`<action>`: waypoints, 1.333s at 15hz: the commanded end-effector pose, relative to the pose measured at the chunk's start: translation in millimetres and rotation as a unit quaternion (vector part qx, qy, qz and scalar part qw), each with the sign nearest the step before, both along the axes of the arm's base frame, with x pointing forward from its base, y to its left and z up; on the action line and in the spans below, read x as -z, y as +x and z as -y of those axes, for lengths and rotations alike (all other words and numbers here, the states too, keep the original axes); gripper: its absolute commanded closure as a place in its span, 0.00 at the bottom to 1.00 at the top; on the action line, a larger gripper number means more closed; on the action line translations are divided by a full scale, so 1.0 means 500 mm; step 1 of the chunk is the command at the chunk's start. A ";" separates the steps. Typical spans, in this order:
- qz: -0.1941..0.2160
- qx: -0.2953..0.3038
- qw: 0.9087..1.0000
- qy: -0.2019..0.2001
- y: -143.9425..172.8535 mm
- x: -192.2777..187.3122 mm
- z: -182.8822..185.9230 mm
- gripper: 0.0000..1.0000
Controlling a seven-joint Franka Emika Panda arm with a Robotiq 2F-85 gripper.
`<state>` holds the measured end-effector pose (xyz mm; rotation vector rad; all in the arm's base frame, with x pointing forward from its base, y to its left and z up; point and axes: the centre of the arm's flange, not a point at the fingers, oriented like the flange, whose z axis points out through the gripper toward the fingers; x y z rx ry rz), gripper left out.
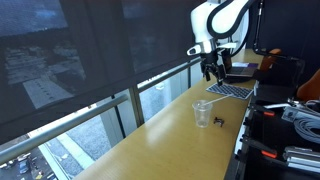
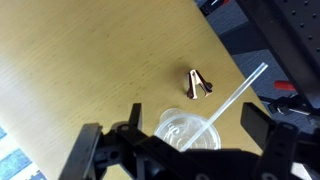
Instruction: Put the straw in the cup
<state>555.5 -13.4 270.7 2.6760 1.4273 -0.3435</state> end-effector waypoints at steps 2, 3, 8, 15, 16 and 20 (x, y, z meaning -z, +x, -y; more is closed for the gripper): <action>0.029 -0.119 0.992 0.022 0.004 -0.013 -0.011 0.00; 0.020 -0.073 0.997 0.014 0.009 -0.013 -0.016 0.00; 0.021 -0.106 0.994 0.019 0.011 -0.011 -0.017 0.00; -0.034 -0.197 0.978 0.049 -0.036 0.021 -0.033 0.00; -0.049 -0.221 0.972 0.061 -0.039 0.020 -0.036 0.00; -0.087 -0.300 0.946 0.082 -0.063 0.004 -0.030 0.00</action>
